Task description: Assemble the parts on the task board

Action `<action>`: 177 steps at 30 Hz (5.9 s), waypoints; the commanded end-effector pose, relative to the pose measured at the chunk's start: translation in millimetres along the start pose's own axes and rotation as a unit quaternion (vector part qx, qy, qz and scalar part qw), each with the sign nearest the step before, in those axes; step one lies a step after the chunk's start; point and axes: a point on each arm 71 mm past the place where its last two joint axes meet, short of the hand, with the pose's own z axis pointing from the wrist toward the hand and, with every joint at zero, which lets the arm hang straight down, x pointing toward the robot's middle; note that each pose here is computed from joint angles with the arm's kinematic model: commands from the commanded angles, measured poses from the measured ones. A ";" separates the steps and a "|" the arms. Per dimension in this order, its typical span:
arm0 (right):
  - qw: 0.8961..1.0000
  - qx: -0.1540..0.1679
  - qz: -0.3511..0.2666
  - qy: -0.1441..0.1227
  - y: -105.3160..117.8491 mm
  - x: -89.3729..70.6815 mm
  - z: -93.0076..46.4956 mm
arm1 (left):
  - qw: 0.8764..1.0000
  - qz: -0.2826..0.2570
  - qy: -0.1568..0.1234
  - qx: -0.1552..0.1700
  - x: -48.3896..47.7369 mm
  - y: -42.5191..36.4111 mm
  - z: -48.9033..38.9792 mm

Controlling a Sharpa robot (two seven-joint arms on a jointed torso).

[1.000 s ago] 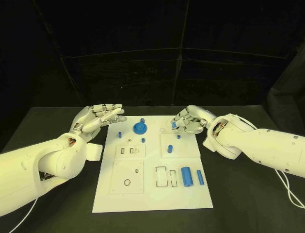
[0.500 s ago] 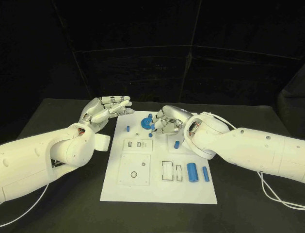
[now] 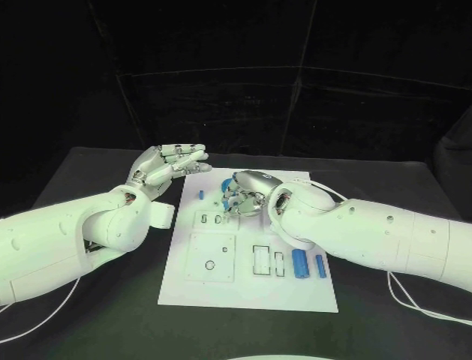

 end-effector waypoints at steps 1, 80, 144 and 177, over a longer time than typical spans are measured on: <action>1.000 0.003 -0.025 0.007 1.4 2.6 1.3 | 1.000 -0.005 0.006 0.003 1.7 -1.1 0.9; 0.996 0.017 -0.071 0.044 3.2 25.6 -0.3 | 1.000 -0.004 0.004 0.000 -0.2 -0.4 1.5; 0.984 0.012 0.165 -0.063 -93.2 -100.8 -79.3 | 0.711 0.553 0.171 -0.400 47.3 21.2 69.2; 0.985 0.018 0.162 -0.058 -94.3 -99.6 -75.1 | 0.680 0.562 0.199 -0.427 60.7 38.0 78.2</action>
